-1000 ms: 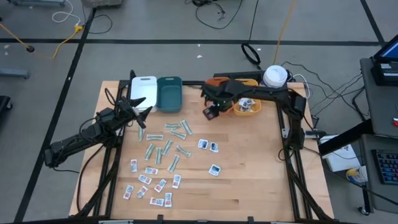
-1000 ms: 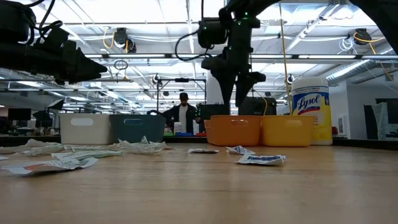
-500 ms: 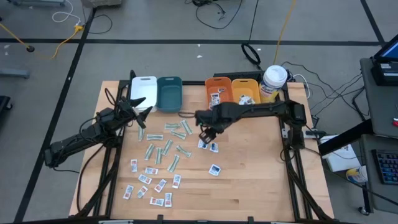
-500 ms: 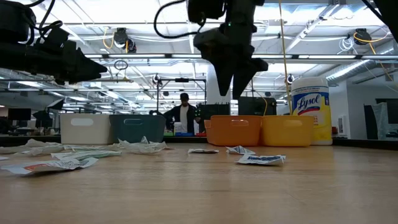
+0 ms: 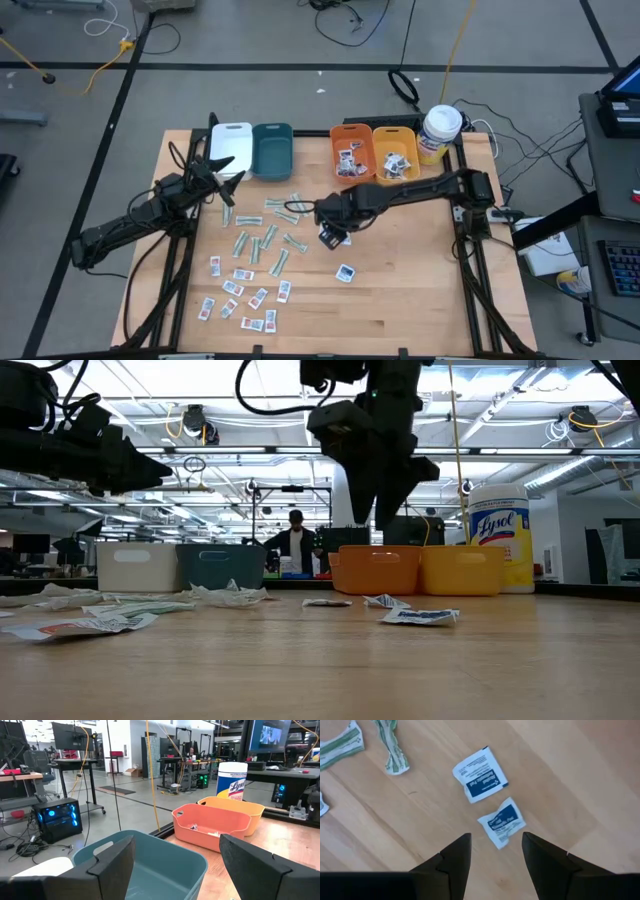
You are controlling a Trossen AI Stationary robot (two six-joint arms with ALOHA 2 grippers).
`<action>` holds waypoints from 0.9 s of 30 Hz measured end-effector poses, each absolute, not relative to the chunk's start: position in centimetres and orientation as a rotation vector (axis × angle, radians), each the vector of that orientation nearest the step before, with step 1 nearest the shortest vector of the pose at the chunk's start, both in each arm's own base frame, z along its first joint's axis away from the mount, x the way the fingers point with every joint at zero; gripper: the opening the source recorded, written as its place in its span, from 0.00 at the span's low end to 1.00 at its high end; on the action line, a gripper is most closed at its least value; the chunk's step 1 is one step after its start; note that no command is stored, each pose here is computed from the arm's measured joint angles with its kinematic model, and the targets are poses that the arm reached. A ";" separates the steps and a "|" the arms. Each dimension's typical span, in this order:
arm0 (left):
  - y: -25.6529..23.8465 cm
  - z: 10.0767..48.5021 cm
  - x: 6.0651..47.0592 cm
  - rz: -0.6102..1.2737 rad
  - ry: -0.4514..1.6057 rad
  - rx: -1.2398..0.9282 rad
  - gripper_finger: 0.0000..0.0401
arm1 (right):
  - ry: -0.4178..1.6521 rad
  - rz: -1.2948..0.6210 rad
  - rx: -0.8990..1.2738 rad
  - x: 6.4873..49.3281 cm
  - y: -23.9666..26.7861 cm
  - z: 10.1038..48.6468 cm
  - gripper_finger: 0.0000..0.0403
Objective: Pick & Place First Aid Supplies
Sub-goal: Put the alcohol pad into the orange bin
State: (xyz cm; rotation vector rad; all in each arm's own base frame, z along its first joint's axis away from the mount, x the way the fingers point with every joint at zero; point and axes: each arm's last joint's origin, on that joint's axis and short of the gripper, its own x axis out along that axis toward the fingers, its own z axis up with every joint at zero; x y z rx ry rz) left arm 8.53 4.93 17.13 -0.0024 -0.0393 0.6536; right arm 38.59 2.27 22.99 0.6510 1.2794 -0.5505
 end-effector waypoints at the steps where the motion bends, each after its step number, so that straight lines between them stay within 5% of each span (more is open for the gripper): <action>1: 4.9 17.1 8.5 0.654 -0.039 -0.002 0.74 | 1.275 -0.553 0.656 38.6 2.4 22.6 0.42; 19: 4.9 17.1 8.5 0.654 -0.039 -0.002 0.74 | 1.329 -0.568 0.640 37.7 3.0 14.5 0.42; 27: 4.9 17.1 8.5 0.653 -0.039 -0.003 0.74 | 1.327 -0.569 0.594 37.8 2.9 14.2 0.36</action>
